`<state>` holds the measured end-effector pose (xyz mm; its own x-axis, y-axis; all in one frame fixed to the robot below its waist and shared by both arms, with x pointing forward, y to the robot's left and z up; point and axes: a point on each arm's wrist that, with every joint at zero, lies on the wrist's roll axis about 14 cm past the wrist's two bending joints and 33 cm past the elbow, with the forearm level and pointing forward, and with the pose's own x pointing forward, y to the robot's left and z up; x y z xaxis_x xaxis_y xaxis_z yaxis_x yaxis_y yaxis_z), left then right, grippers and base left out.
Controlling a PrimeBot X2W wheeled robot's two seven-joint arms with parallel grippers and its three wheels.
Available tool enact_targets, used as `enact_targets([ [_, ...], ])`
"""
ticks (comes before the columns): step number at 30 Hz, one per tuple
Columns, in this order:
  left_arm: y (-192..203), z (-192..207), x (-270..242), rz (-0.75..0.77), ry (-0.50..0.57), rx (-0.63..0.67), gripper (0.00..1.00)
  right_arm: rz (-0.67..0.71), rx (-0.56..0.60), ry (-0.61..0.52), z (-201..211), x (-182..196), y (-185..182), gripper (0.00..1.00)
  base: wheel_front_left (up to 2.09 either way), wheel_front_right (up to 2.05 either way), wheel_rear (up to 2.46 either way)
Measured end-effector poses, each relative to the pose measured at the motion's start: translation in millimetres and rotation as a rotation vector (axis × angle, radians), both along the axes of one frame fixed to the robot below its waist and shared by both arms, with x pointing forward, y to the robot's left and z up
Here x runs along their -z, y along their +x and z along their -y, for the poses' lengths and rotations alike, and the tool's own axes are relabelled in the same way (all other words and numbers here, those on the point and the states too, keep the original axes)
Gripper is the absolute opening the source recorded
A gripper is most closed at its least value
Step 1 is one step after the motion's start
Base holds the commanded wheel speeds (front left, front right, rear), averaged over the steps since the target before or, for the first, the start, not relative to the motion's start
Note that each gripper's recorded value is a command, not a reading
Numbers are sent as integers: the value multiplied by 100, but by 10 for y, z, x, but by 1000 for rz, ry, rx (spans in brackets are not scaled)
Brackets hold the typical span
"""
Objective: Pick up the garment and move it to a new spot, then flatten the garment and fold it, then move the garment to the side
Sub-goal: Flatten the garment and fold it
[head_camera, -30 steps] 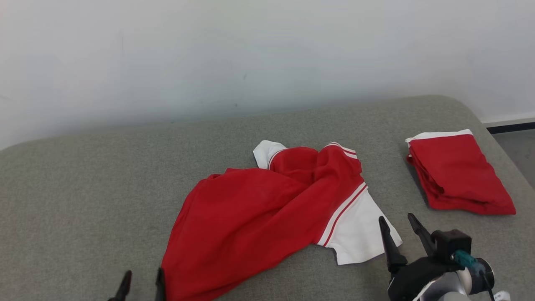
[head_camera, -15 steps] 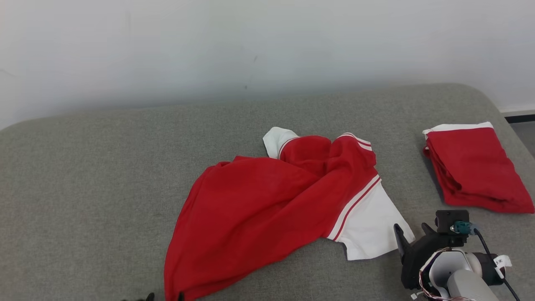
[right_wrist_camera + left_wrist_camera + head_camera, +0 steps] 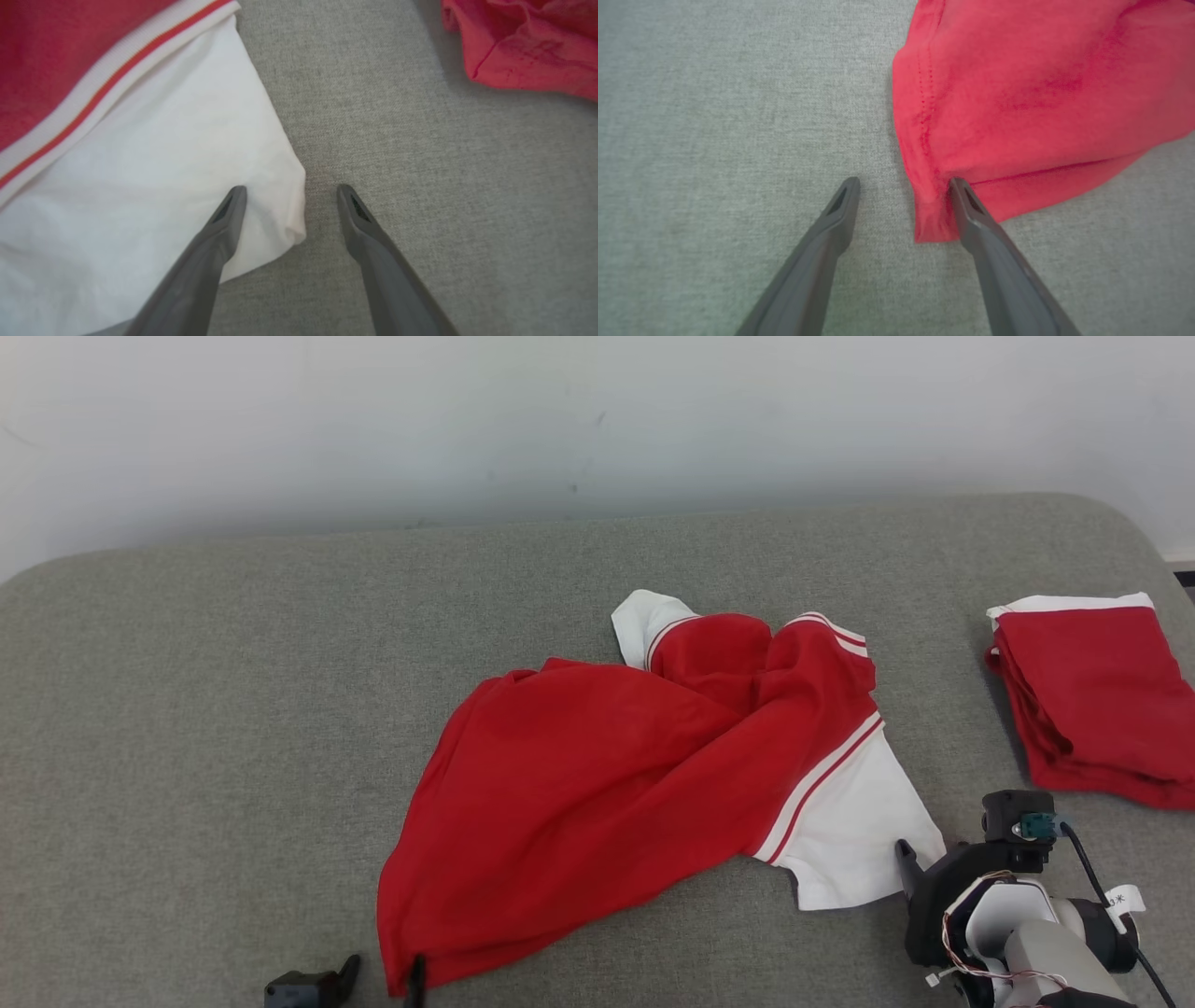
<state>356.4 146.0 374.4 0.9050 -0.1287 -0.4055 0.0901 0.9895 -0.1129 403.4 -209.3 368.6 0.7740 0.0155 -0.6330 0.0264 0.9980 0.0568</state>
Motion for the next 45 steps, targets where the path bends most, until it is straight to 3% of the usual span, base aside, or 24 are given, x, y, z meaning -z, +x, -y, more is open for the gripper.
enact_targets([
  [5,1,6,32,-11,-2,11,100,-14,-3,7,-31,20,4,100,0,0,0],
  [6,0,8,39,-13,-2,14,80,-16,-1,8,-31,23,3,96,0,0,0],
  [7,0,10,46,-16,-1,16,42,-17,0,11,-36,24,3,89,0,0,0],
  [8,2,15,50,-17,0,19,37,-18,-1,14,-45,25,5,88,0,0,0],
  [11,-5,30,59,-18,-2,29,36,-18,-2,15,-51,31,4,87,0,0,0],
  [13,-14,47,67,-19,-7,31,30,-17,-2,18,-58,38,2,83,0,0,0],
  [15,-18,64,61,-13,-15,34,0,-21,-4,25,-79,47,-1,40,0,0,0],
  [16,-23,78,62,-13,-19,39,0,-17,-9,25,-96,42,7,0,0,0,0],
  [23,21,55,-16,32,-29,17,0,40,-13,63,-196,-41,59,0,0,0,0],
  [28,146,26,-241,120,-69,-14,0,156,19,165,-331,-289,209,0,0,0,0],
  [35,514,98,-971,353,-188,-18,0,458,13,399,-552,-1254,561,0,0,0,0],
  [45,1033,371,-2058,465,-503,65,0,773,-106,540,-419,-2764,671,0,0,0,0],
])
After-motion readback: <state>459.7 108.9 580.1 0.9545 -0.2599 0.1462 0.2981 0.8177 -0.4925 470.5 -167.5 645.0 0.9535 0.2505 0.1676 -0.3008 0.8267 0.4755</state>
